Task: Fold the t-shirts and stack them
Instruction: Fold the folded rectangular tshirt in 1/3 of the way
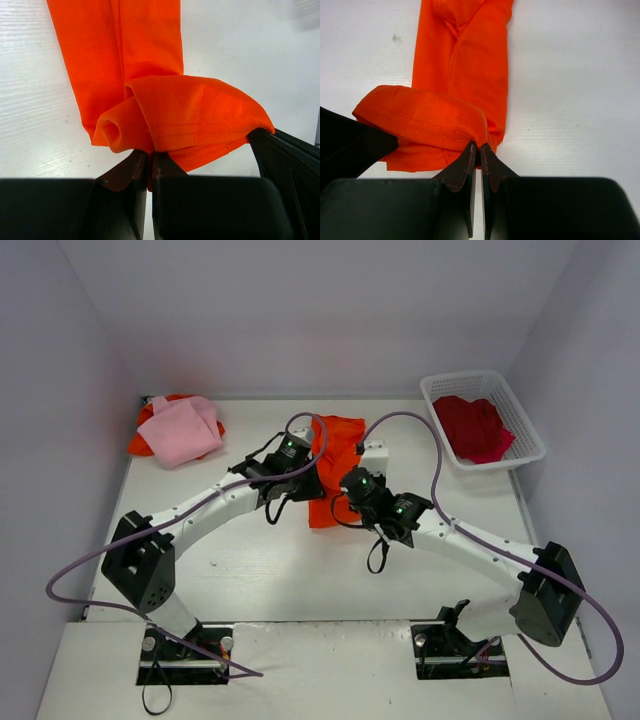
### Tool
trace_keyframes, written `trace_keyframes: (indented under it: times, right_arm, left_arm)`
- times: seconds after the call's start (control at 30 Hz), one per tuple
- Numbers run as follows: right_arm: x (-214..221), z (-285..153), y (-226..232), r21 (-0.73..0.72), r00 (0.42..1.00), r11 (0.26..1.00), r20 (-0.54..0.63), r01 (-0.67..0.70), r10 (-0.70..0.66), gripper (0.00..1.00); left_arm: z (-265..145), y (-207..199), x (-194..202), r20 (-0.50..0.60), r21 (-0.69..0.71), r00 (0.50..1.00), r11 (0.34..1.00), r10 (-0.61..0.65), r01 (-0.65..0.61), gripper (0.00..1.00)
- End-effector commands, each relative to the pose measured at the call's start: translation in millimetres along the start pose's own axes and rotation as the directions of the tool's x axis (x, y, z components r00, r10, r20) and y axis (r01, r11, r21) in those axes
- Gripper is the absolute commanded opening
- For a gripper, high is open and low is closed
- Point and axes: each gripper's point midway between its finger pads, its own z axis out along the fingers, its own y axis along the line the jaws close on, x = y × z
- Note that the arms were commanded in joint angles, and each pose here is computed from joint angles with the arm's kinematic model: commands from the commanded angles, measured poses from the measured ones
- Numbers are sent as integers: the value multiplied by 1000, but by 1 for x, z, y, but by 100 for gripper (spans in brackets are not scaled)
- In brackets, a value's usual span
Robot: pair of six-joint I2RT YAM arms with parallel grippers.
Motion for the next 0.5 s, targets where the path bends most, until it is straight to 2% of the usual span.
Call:
trace_keyframes:
  times: [0.0,0.47]
  right_arm:
    - [-15,8,-13,46,999,999,48,7,-9,0]
    - [-15,34,-15,44,1000,999,25,13,-15,0]
  left_arm:
    - [-7,-4,-26,58,6,998,1000,23,-23,0]
    - [11,-2,-37,48,3,999,1000,23,-24,0]
